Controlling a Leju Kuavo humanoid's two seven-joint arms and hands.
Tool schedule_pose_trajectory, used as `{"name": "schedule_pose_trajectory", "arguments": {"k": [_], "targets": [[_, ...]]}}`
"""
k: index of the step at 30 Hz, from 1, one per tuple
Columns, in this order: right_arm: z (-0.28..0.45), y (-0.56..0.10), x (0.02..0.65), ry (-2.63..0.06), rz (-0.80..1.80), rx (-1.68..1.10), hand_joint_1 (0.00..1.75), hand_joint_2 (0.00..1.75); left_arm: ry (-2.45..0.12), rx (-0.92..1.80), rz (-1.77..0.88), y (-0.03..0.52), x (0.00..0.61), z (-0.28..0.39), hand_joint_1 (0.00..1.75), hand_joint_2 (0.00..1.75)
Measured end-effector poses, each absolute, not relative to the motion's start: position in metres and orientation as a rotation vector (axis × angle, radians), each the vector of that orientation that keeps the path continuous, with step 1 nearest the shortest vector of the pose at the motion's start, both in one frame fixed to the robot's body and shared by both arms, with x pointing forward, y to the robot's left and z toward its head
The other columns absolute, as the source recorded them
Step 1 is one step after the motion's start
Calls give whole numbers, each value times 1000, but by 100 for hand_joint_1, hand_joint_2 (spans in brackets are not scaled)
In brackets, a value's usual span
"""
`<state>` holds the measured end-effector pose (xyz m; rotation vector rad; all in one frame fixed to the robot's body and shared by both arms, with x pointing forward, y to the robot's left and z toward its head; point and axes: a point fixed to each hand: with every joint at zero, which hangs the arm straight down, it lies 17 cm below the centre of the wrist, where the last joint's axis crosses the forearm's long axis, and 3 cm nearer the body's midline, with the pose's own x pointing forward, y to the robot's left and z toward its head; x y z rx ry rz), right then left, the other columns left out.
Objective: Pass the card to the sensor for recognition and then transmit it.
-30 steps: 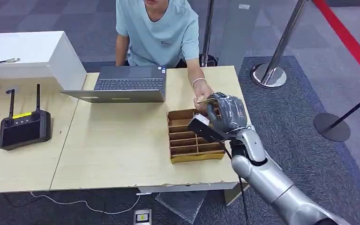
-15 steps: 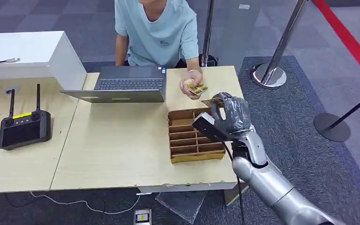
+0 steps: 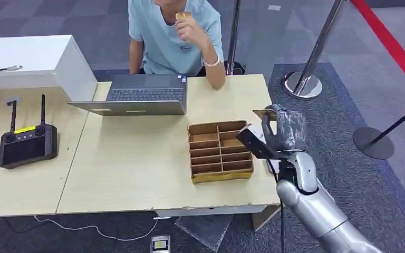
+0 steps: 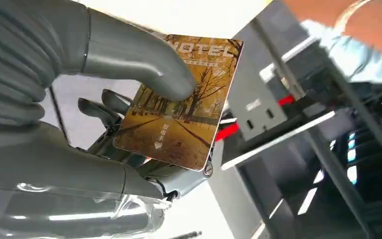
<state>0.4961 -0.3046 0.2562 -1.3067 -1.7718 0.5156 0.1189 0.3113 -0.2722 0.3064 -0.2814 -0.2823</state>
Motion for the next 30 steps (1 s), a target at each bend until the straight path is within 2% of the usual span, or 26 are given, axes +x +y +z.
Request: {"name": "schedule_pose_trajectory", "arguments": {"k": [15,30], "targets": [[259,-341,467,-1685,610,-1616,175,175,-270,309,-279,311,117,-273,0,175],[233,-360,459,-1578,700,-1689,175,175,-270,311,-281,311,117,-272,0,175]]}}
